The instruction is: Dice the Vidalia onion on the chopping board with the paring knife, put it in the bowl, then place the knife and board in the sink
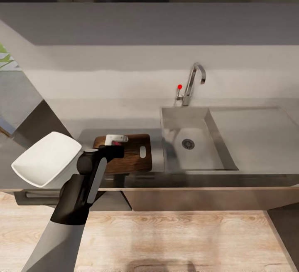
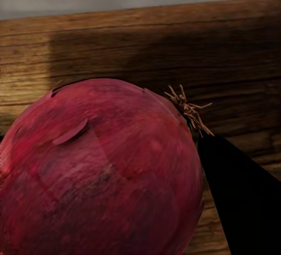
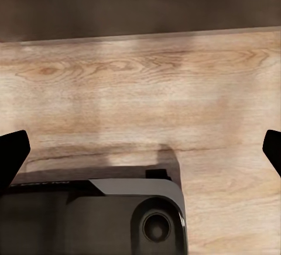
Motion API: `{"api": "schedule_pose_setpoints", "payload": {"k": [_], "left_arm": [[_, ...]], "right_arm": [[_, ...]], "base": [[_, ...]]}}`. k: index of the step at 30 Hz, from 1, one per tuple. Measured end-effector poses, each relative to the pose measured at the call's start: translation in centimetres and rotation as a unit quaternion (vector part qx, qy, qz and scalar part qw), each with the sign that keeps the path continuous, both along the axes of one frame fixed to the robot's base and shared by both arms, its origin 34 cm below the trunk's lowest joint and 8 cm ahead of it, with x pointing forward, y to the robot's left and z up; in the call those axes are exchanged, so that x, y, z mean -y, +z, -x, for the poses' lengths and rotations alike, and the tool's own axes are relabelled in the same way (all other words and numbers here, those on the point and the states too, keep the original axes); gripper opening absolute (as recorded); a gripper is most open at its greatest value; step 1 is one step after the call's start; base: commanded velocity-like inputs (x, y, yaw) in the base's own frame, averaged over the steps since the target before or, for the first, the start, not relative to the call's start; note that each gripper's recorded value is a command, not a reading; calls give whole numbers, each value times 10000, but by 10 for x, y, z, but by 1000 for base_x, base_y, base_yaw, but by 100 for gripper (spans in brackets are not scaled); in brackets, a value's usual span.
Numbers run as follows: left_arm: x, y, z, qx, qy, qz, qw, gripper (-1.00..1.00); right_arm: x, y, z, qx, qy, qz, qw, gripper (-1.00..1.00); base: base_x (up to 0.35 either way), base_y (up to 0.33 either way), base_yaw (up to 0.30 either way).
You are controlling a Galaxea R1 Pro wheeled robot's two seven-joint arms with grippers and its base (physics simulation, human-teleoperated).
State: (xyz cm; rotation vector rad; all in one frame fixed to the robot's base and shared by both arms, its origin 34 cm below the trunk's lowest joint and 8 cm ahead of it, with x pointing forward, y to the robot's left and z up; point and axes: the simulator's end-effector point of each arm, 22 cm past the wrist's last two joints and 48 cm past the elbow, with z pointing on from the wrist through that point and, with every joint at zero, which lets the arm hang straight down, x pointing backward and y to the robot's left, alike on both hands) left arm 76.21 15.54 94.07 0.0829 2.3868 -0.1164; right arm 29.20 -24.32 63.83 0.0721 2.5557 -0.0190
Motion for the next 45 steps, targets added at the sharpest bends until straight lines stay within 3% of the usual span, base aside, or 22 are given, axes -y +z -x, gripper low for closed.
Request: {"api": "schedule_pose_setpoints", "payload": {"k": [45], "left_arm": [[0,4,0,8,-1,-7,10000,-100]], "right_arm": [[0,3,-5,77,5,-6,10000,100]], "base": [[0,0,0]]}}
